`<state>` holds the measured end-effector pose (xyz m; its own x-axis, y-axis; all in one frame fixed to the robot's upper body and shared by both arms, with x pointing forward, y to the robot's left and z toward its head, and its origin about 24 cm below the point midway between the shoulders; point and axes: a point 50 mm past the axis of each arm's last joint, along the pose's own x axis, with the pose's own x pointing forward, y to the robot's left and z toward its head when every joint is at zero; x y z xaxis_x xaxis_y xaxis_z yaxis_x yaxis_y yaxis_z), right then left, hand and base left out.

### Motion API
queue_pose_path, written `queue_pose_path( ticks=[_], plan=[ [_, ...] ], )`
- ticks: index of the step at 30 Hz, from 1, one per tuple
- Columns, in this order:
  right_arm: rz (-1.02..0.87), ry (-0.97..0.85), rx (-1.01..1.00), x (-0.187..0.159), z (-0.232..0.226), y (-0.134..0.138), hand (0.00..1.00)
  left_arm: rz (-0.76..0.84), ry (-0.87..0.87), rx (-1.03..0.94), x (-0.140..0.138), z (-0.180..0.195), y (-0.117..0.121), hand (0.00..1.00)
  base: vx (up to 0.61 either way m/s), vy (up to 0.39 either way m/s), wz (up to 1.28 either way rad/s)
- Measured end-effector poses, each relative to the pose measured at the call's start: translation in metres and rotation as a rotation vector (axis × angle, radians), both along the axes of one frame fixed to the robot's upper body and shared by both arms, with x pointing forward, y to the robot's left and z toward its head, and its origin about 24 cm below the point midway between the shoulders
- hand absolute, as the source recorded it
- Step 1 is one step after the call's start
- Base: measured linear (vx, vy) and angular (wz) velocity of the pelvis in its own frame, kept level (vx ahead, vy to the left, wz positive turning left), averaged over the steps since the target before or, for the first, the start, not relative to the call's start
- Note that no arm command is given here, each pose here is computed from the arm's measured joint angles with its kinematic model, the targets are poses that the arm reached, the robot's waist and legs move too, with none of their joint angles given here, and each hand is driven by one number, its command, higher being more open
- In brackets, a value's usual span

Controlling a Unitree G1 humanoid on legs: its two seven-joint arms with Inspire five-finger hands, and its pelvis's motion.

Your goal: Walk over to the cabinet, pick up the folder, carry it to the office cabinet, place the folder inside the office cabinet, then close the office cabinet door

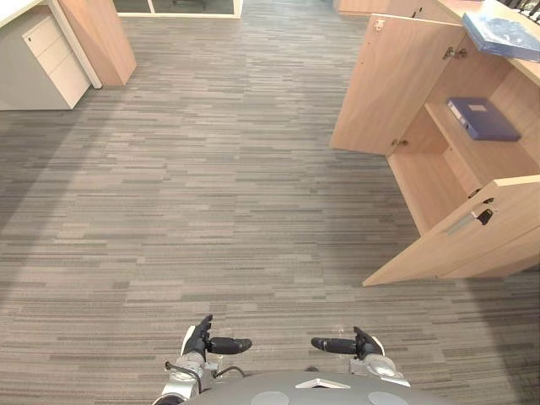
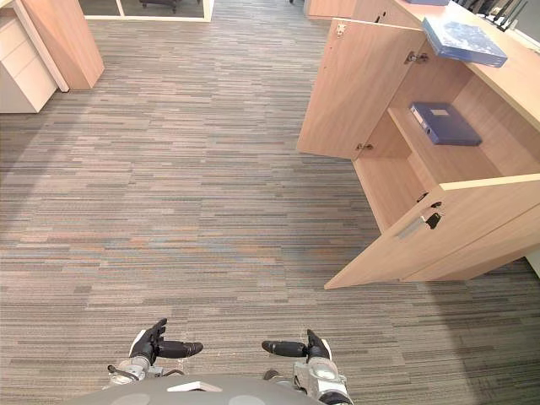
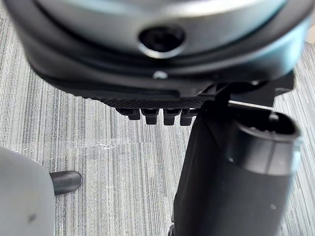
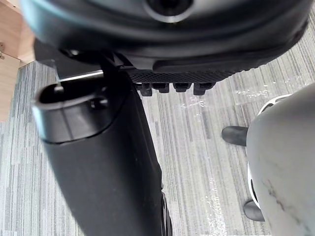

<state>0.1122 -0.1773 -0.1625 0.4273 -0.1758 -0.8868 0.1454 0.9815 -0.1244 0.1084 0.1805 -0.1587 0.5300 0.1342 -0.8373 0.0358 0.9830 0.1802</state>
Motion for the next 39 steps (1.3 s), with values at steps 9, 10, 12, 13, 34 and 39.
queue_pose_path(
  ticks=[9,10,12,13,34,39],
  plan=[
    [0.013,-0.003,0.001,0.0019,0.0003,0.0017,1.00,-0.034,-0.008,0.010,0.0024,0.0011,-0.0006,1.00,-0.02,-0.009,0.04],
    [0.014,-0.004,0.001,0.0022,0.0004,0.0019,1.00,-0.035,-0.008,0.011,0.0025,0.0011,-0.0004,1.00,0.00,0.000,0.00],
    [0.014,-0.004,0.002,0.0023,0.0004,0.0021,1.00,-0.036,-0.008,0.012,0.0027,0.0012,-0.0001,1.00,0.00,0.000,0.00],
    [0.014,-0.004,0.002,0.0024,0.0004,0.0021,1.00,-0.036,-0.008,0.012,0.0026,0.0012,-0.0001,1.00,-0.04,-0.018,0.00],
    [0.015,-0.003,0.006,0.0023,0.0003,0.0026,1.00,-0.041,-0.006,0.002,0.0025,0.0011,-0.0002,1.00,-0.03,-0.012,0.00],
    [0.016,-0.001,0.007,0.0021,0.0001,0.0029,1.00,-0.039,-0.005,0.001,0.0025,0.0010,0.0000,1.00,0.00,0.000,0.00]
  ],
)
